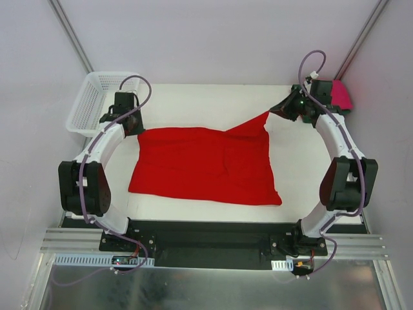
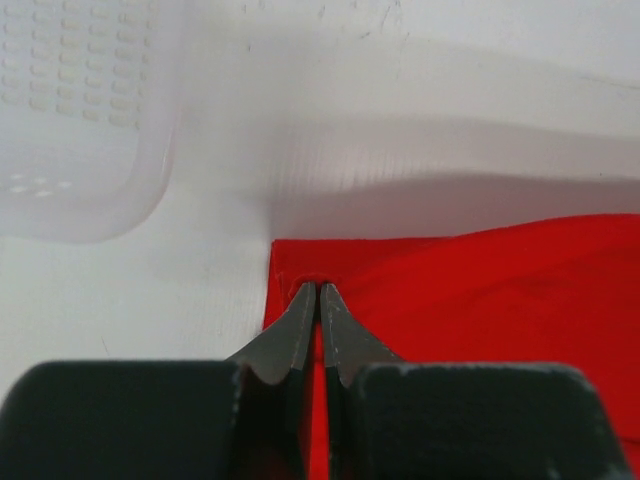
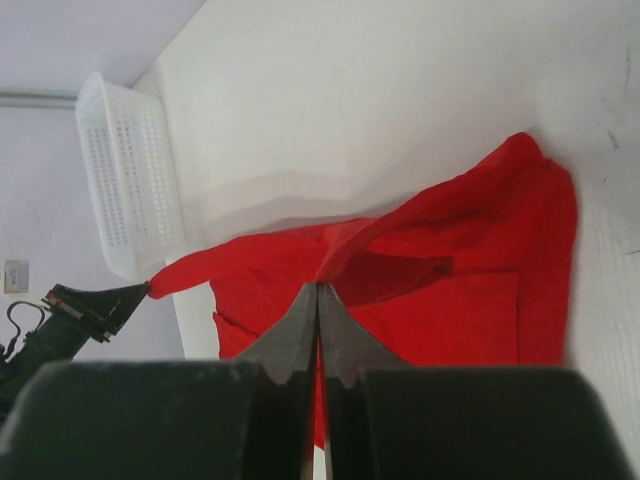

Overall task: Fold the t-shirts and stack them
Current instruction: Fold the other side of the tshirt into a rectangle

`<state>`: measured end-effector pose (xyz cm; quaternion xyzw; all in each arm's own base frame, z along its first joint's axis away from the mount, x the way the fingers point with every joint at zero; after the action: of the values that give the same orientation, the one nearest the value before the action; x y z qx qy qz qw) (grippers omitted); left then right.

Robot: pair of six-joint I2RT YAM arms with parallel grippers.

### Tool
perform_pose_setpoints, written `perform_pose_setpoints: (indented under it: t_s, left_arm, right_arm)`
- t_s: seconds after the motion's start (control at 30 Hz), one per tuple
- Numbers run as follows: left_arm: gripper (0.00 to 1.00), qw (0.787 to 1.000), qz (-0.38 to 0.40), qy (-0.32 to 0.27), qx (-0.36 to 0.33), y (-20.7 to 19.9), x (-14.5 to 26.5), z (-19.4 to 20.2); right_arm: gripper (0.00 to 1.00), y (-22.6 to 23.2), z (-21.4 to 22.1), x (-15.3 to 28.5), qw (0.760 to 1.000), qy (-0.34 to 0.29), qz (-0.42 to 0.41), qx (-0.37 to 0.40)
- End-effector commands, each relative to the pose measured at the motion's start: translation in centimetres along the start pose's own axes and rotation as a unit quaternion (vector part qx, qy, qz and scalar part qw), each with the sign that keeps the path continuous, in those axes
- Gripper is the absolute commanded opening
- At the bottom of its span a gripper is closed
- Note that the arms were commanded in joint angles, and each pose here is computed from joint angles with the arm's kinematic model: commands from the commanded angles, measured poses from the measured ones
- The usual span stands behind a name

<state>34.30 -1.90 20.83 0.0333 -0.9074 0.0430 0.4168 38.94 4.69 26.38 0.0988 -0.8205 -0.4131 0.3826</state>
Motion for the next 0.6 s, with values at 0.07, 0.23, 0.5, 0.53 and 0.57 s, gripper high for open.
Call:
perform_pose_setpoints:
  t_s: [0.07, 0.23, 0.5, 0.53, 0.57]
  left_arm:
    - [0.0, 0.999, -0.009, -0.023, 0.04, 0.2, 3.1, 1.1]
    - [0.0, 0.998, -0.031, -0.037, 0.052, 0.7, 4.4, 2.0]
    - [0.0, 0.995, -0.067, -0.04, 0.058, 1.5, 5.0, 3.6]
    - [0.0, 0.995, -0.072, -0.039, 0.061, 1.5, 5.0, 3.7]
    - [0.0, 0.995, -0.074, -0.038, 0.062, 1.6, 5.0, 3.9]
  right_arm:
    - [0.01, 3.2, 4.2, 3.6, 0.997, 0.0, -0.016, 0.08]
    - [0.01, 3.2, 8.0, 5.3, 0.994, 0.024, -0.01, 0.108]
    - [0.01, 3.1, 11.7, 10.3, 0.99, 0.003, -0.004, 0.141]
    - [0.01, 2.9, 12.1, 10.9, 0.99, 0.002, 0.005, 0.14]
    - [0.01, 2.6, 12.3, 11.3, 0.989, -0.006, 0.014, 0.144]
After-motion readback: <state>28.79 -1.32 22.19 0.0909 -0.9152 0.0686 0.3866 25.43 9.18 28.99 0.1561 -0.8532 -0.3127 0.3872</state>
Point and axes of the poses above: each gripper's point midway between its finger pads, its own x axis back along the fingers, its own y axis along the line the jaws close on, z = x × y, the point moved 10 cm from there along x, back along the fingers, and after that the axes turned 2 degrees about -x, right-handed, at the moved point
